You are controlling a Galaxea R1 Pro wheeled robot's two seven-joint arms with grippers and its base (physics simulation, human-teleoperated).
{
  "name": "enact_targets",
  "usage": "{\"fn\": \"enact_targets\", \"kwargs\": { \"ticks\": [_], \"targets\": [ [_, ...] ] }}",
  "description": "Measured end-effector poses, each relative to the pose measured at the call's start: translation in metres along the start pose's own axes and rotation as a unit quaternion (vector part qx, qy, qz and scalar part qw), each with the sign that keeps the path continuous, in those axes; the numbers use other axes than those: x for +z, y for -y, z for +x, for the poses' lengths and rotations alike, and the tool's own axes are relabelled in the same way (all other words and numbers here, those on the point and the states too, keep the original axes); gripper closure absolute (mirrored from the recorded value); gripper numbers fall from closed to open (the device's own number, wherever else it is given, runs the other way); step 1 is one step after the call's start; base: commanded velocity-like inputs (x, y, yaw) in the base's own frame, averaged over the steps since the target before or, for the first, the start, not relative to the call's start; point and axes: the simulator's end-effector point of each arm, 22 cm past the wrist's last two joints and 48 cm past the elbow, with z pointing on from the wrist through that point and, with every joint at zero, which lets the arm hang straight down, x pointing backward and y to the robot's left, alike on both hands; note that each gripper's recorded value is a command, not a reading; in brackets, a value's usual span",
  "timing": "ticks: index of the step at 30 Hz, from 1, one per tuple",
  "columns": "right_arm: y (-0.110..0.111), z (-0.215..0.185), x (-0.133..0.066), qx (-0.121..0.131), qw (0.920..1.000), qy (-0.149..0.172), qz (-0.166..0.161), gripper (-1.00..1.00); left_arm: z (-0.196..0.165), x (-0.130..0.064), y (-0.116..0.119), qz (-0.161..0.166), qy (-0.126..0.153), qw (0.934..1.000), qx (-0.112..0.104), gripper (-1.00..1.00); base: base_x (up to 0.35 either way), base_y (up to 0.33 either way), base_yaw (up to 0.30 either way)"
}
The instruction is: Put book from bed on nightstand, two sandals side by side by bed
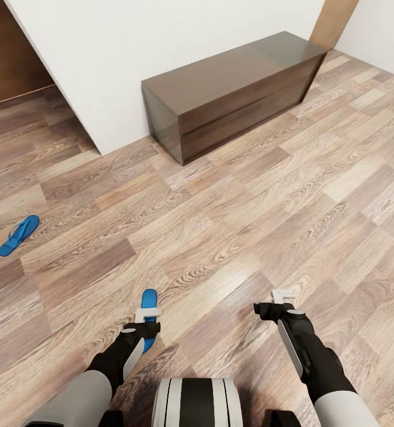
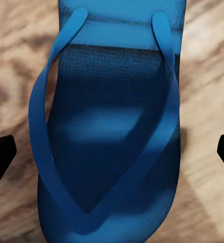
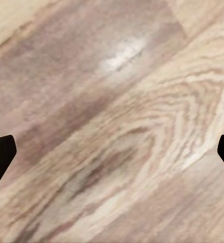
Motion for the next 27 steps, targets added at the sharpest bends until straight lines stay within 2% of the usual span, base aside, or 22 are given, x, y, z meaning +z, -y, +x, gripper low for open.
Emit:
{"fn": "enact_targets", "kwargs": {
  "ticks": [7,20,27],
  "targets": [
    [0.000,0.000,0.000,0.000,1.0000,0.000,0.000,-1.00,0.000,0.000,0.000,0.000,0.000,1.0000,0.000,-1.00,0.135,0.000,0.000],
    [-0.001,0.020,0.015,-0.002,0.9998,-0.020,0.000,-1.00,0.021,0.013,-0.001,-0.002,-0.020,0.9998,0.001,-1.00,0.008,0.000,0.000],
    [-0.001,0.020,0.015,-0.002,0.9998,-0.020,0.000,-1.00,0.021,0.013,-0.001,-0.002,-0.020,0.9998,0.001,-1.00,0.000,0.000,0.000]
  ]
}}
